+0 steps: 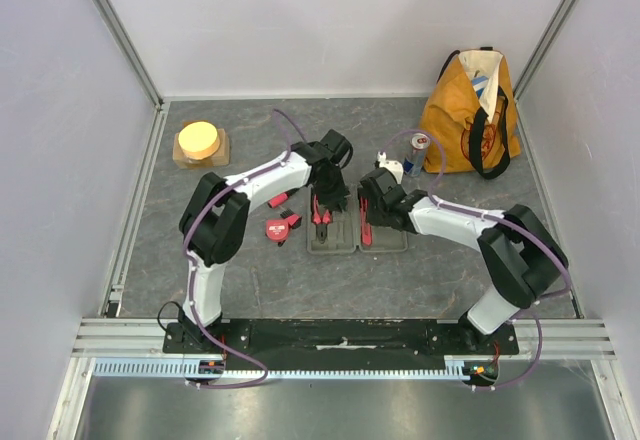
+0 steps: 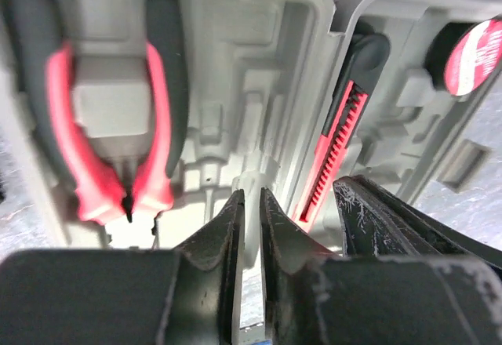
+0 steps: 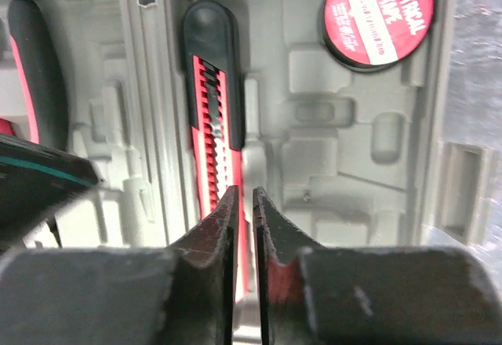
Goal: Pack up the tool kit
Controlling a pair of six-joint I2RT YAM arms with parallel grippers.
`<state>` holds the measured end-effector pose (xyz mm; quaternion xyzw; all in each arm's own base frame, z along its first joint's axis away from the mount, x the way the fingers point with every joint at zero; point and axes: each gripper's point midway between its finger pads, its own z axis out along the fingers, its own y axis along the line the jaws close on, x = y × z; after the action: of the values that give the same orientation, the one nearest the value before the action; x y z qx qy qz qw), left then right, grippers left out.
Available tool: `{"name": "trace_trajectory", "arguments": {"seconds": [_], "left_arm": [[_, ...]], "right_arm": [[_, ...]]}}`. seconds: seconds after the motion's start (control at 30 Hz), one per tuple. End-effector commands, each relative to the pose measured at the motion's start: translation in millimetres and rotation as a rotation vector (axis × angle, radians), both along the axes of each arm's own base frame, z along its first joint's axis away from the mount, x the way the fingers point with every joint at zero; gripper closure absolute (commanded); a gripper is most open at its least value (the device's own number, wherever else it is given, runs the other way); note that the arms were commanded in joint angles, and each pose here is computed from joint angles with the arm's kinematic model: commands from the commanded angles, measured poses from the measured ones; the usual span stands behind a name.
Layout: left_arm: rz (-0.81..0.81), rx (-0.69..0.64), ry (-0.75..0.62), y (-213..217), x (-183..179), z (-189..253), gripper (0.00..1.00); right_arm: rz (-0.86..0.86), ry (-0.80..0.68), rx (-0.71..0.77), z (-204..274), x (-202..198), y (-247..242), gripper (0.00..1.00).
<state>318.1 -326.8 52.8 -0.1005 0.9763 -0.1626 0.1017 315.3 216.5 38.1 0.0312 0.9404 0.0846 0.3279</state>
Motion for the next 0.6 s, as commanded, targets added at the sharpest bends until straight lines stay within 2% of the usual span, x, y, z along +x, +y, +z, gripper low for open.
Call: {"name": "trace_trajectory", "arguments": {"seconds": [0.0, 0.13, 0.23, 0.4, 0.47, 0.57], "left_arm": [[0.014, -0.06, -0.171, 14, 25, 69, 0.8], [0.017, -0.035, -0.233, 39, 30, 90, 0.7], [0.045, 0.049, -0.276, 76, 36, 92, 0.66], [0.031, 0.114, -0.308, 125, 40, 87, 0.63], [-0.052, 0.134, -0.321, 133, 41, 80, 0.59], [-0.115, 0.235, -0.324, 149, 46, 66, 0.56]], "right_arm": [[-0.029, -0.044, -0.04, 45, 3, -13, 0.79], [-0.023, -0.089, -0.028, 72, 6, -13, 0.64], [-0.016, -0.106, -0.011, 82, 4, -13, 0.55], [-0.011, -0.124, 0.023, 94, 2, -11, 0.49], [-0.012, -0.129, 0.03, 96, 3, -11, 0.48], [-0.018, -0.133, 0.032, 98, 4, -10, 0.47]]}}
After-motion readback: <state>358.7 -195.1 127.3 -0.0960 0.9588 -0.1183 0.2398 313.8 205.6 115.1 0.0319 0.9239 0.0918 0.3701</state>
